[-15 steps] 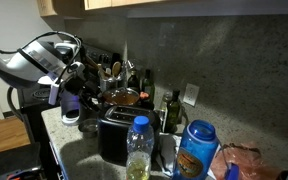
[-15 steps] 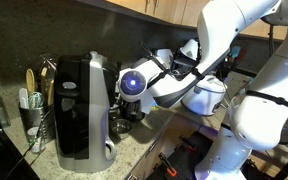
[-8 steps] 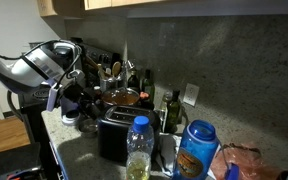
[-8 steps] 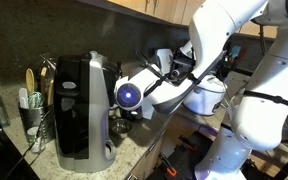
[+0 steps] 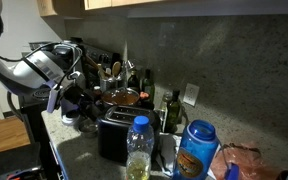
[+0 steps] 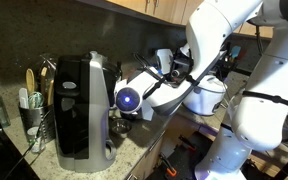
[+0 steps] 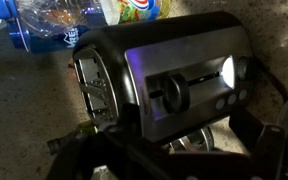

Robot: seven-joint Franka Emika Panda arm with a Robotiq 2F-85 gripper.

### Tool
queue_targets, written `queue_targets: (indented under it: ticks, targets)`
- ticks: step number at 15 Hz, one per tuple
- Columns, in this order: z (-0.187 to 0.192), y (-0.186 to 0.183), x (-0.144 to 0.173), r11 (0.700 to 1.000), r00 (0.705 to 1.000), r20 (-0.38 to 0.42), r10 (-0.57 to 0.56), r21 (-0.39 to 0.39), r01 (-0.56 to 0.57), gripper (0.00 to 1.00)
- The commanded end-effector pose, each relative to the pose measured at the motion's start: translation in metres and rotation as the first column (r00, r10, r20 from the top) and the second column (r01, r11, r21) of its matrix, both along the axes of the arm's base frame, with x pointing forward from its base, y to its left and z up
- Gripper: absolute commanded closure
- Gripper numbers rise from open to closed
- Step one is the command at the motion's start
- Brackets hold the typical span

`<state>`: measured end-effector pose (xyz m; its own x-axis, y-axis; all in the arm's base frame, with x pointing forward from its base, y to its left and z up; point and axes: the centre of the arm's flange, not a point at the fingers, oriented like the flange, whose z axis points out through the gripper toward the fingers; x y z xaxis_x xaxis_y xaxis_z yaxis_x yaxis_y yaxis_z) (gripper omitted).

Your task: Push the lever on the bread toaster down

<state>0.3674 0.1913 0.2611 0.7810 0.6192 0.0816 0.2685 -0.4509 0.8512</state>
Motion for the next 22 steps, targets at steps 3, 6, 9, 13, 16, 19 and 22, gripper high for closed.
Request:
queue_targets:
  ticks: [3,6,9,13,16,19,22]
  targets:
    - [-0.004,0.019,0.004,0.999,1.0,0.004,-0.003,-0.037,0.003,0.0]
    - [-0.009,0.02,-0.001,0.999,1.0,-0.018,-0.012,-0.043,0.012,0.0]
    - [-0.012,0.015,-0.004,0.998,0.999,-0.033,-0.034,-0.048,0.032,0.0]
    - [-0.014,0.009,-0.005,0.998,0.999,-0.037,-0.036,-0.057,0.034,0.0]
    - [-0.014,0.008,-0.005,0.998,0.999,-0.04,-0.034,-0.062,0.032,0.26]
    - [-0.014,0.008,-0.005,0.997,0.998,-0.041,-0.037,-0.068,0.034,0.51]
    - [-0.014,0.007,-0.005,0.996,0.998,-0.041,-0.043,-0.079,0.04,0.73]
